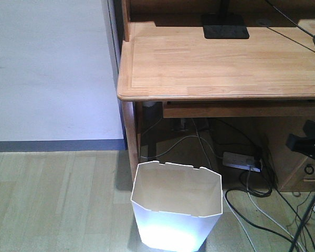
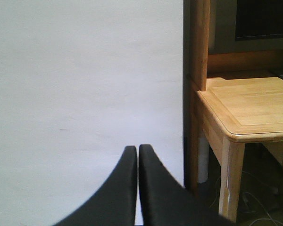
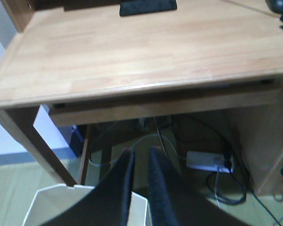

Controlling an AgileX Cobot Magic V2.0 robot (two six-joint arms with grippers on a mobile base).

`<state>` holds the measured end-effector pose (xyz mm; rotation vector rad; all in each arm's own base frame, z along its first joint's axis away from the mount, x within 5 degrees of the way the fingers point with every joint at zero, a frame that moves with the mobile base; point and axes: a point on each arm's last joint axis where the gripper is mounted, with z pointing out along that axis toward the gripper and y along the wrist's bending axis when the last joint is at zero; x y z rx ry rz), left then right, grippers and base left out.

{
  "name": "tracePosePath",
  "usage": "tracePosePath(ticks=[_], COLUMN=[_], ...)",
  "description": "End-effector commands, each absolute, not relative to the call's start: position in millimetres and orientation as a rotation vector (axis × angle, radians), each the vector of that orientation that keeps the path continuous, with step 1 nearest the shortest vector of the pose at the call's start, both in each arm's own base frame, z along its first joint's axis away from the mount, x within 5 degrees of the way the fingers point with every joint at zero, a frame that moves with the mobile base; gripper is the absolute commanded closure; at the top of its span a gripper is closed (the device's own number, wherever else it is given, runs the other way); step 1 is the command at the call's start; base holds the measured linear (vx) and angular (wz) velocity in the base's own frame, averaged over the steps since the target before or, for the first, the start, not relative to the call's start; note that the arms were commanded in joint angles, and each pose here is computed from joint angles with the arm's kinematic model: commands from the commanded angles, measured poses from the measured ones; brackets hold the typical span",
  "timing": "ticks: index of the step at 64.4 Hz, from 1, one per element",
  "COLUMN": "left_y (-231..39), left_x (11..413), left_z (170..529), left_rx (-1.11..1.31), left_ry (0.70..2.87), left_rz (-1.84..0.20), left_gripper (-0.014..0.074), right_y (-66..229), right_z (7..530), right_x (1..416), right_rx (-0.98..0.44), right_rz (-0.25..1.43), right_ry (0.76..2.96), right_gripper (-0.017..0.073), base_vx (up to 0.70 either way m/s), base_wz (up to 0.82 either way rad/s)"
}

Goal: Move trash bin to bedside with robot
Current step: 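Lower the right gripper toward the rim of the white trash bin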

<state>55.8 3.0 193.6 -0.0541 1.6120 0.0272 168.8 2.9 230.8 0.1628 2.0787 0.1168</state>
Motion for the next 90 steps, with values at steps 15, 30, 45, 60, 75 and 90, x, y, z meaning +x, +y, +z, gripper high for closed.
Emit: tracePosePath(ticks=[15,30,45,60,75,90], left_y=[3,3,3,3,3,3], left_x=[54,54,54,54,54,54], left_z=[208,208,208,208,208,208], left_rx=[-0.055,-0.055,-0.055,-0.055,-0.055,-0.055], left_ry=[1.514,1.514,1.514,1.514,1.514,1.514], left_rz=[0.019,0.019,0.019,0.019,0.019,0.019], left_gripper=[0.06,0.06,0.06,0.06,0.06,0.06], right_y=[4,5,5,-16,-23,-9], right_z=[210,155,98,46,-1,-44], right_x=[236,280,319,354,366,380], right_rx=[0.146,0.172,0.132,0.197,0.096,0.053], right_rz=[0.091,0.072,0.036,0.02,0.04,0.105], right_ry=[2.198,2.495,2.757,2.912,2.988,2.999], right_gripper=[0.0144,0.0092,0.0093,0.0093,0.0093,0.0093], base_vx=[0.0,0.0,0.0,0.0,0.0,0.0], base_wz=[0.0,0.0,0.0,0.0,0.0,0.0])
